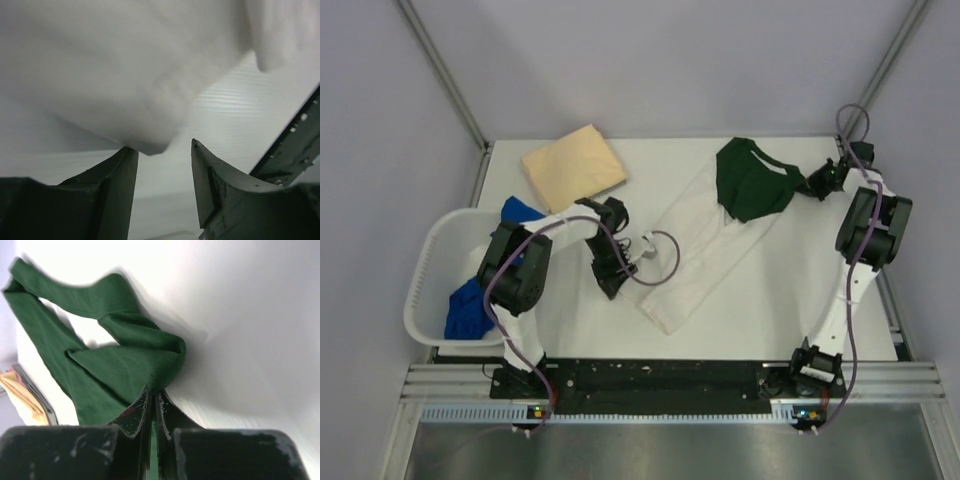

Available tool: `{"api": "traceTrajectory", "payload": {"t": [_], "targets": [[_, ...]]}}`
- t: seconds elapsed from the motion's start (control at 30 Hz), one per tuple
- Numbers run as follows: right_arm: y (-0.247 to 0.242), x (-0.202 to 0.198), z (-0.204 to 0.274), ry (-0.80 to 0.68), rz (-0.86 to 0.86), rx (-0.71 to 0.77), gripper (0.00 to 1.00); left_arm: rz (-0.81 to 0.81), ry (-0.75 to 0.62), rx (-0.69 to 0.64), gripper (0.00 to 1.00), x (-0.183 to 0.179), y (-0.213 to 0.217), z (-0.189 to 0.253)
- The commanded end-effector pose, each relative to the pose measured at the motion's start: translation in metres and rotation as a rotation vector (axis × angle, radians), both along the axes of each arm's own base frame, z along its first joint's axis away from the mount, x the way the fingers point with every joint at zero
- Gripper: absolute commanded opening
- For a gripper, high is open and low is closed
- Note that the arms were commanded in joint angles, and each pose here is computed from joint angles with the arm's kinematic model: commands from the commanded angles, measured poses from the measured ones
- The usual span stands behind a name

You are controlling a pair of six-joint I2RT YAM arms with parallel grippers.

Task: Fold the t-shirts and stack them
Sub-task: Rotate the tshirt 75 degrees, then grab the bottom of the folded rectangular tshirt with both arms

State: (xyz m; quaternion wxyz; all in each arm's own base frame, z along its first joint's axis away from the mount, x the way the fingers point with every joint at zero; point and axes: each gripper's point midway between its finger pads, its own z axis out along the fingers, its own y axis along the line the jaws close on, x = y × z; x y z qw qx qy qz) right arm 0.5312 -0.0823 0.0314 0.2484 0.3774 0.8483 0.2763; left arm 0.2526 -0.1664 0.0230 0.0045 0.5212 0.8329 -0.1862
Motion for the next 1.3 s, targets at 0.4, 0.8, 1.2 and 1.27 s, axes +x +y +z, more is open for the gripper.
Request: {"api": "traceTrajectory", "payload": {"t": [0.4,0.8,1.2,1.27], "targets": [[0.014,0.033,0.115,-0.258,0.183,-0.312,0.71,-0.494,-0.11,-0.244,0.53,-0.079,-0.044,0.082],[0.195,-0.127,0.203,-0.758,0.804,-0.668,0.72,-0.591,-0.328,-0.258,0.7,-0.023,-0.034,0.039],[0.337,-0.386,0.1,-1.252,1.884,-0.564,0.68,-0.632,-0.33,-0.297,0.78,-0.047,-0.038,0.009],[0.345,-0.416,0.077,-1.237,2.016,-0.565,0.68,-0.633,-0.34,-0.282,0.74,-0.047,-0.039,0.004]]}}
